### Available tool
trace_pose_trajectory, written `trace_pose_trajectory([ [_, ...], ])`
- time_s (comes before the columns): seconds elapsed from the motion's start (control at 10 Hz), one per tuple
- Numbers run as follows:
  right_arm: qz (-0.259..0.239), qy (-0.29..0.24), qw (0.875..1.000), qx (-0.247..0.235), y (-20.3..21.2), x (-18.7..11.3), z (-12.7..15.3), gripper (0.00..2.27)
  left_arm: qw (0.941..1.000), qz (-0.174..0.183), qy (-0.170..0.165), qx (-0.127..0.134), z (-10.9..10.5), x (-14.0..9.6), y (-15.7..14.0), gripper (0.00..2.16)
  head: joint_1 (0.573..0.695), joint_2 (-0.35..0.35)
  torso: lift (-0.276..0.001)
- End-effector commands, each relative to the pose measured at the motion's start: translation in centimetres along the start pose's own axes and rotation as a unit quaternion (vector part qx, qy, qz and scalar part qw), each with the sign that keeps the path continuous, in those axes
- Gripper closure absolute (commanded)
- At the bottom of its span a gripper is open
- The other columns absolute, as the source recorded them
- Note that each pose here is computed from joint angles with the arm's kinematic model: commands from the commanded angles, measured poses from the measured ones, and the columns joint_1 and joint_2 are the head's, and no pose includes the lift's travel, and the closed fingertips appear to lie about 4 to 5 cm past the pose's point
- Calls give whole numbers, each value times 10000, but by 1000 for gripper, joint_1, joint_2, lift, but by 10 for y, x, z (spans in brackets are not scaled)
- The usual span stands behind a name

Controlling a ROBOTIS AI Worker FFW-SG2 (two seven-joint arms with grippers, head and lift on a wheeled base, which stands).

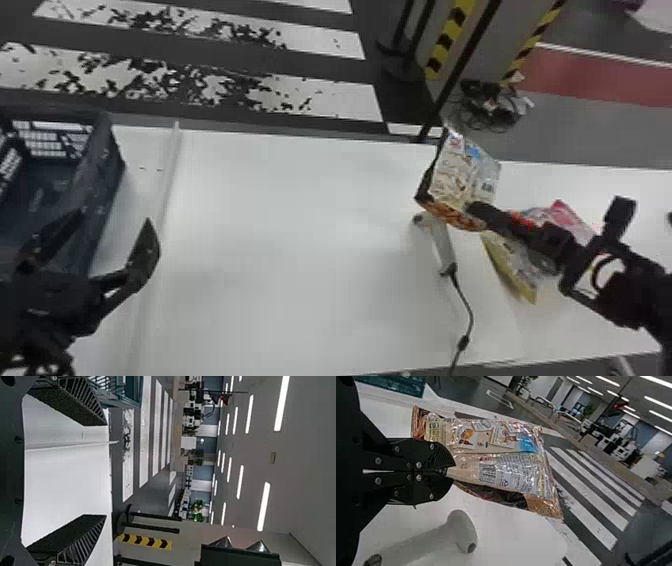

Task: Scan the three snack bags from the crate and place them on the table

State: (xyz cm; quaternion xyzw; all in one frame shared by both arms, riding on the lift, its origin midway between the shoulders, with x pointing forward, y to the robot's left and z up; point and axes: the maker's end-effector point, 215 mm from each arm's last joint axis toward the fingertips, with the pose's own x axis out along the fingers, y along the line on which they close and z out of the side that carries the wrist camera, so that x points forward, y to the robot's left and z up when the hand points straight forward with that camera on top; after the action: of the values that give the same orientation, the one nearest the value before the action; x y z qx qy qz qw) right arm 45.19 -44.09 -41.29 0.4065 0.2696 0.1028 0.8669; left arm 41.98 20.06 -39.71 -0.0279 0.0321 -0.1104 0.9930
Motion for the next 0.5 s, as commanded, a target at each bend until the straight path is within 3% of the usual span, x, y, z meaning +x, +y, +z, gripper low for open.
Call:
trace_pose_trajectory([
  [0.0,-354,-732,9966,-95,-23,-17,41,2260,10000,5,-6,5,1,0,1,39,695,-291,-62],
  [0.2,-1102,-1352,9847,-27,-71,-38,71,2260,10000,22,6,2,0,-1,2,39,695,-350,-62],
  [0.4,-1752,-1935,9651,192,-118,-60,89,2260,10000,25,4,-5,0,-1,2,39,695,-350,-62],
])
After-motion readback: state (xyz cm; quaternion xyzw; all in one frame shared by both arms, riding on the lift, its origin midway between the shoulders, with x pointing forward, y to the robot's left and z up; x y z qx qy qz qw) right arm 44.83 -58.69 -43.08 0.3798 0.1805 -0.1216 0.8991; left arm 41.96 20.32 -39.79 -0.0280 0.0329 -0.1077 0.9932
